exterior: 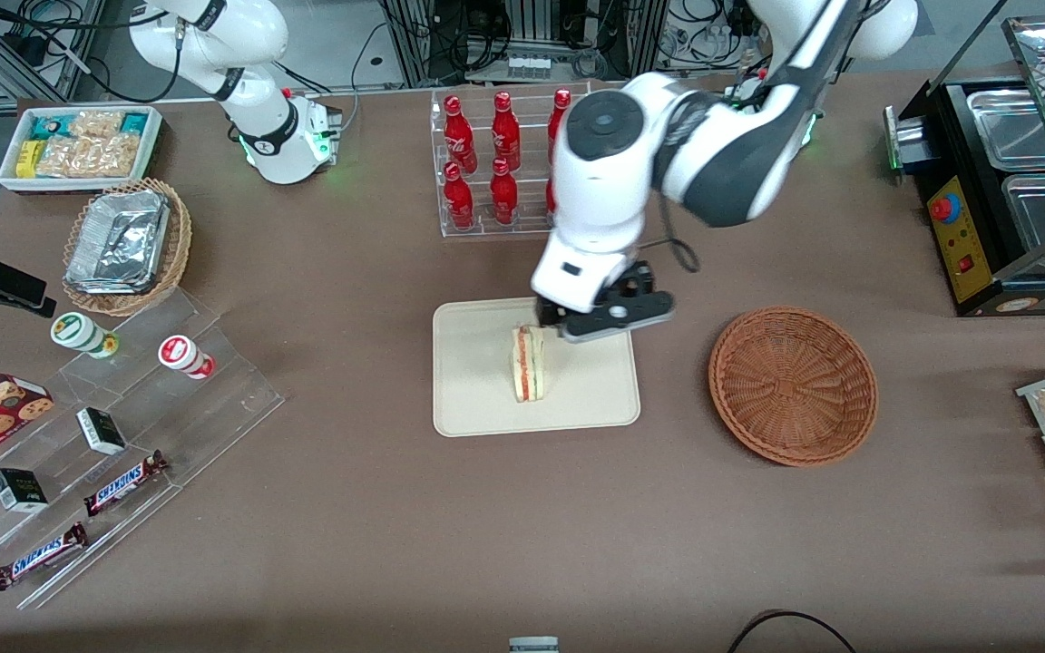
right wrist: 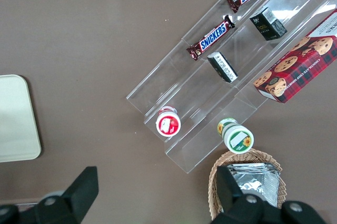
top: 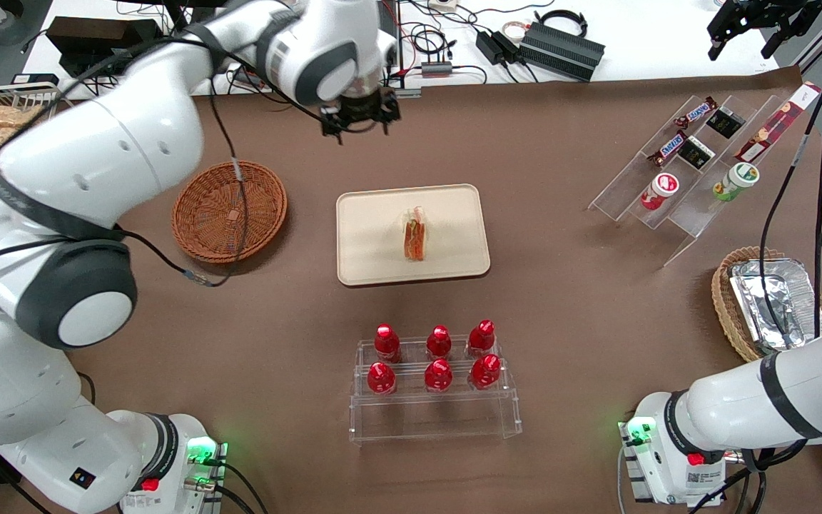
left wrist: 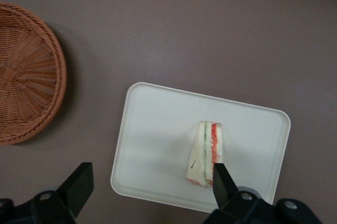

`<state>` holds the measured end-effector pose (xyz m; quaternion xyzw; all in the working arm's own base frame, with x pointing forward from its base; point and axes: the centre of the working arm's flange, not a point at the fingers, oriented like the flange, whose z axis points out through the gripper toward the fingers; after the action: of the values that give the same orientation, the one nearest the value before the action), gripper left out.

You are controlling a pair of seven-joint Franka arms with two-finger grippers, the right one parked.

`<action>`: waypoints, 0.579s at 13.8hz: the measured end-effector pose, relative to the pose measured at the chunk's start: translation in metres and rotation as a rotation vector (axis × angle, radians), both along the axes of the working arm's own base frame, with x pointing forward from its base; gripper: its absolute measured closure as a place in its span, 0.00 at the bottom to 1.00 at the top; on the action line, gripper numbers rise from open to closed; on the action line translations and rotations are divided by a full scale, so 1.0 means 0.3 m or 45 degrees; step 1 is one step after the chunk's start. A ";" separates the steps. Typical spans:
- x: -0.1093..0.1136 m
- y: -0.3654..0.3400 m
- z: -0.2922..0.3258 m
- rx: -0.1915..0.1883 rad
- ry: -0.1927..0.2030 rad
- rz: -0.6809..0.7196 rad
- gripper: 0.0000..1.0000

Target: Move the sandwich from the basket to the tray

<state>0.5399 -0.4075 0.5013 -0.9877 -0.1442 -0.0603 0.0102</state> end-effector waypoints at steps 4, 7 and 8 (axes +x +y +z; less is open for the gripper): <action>0.069 0.272 0.168 -0.007 0.026 0.089 0.00; 0.097 0.523 0.289 -0.046 0.094 0.045 0.00; 0.102 0.619 0.332 -0.064 0.109 0.021 0.00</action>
<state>0.5704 -0.2219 0.6009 -0.9881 -0.1531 -0.0141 -0.0081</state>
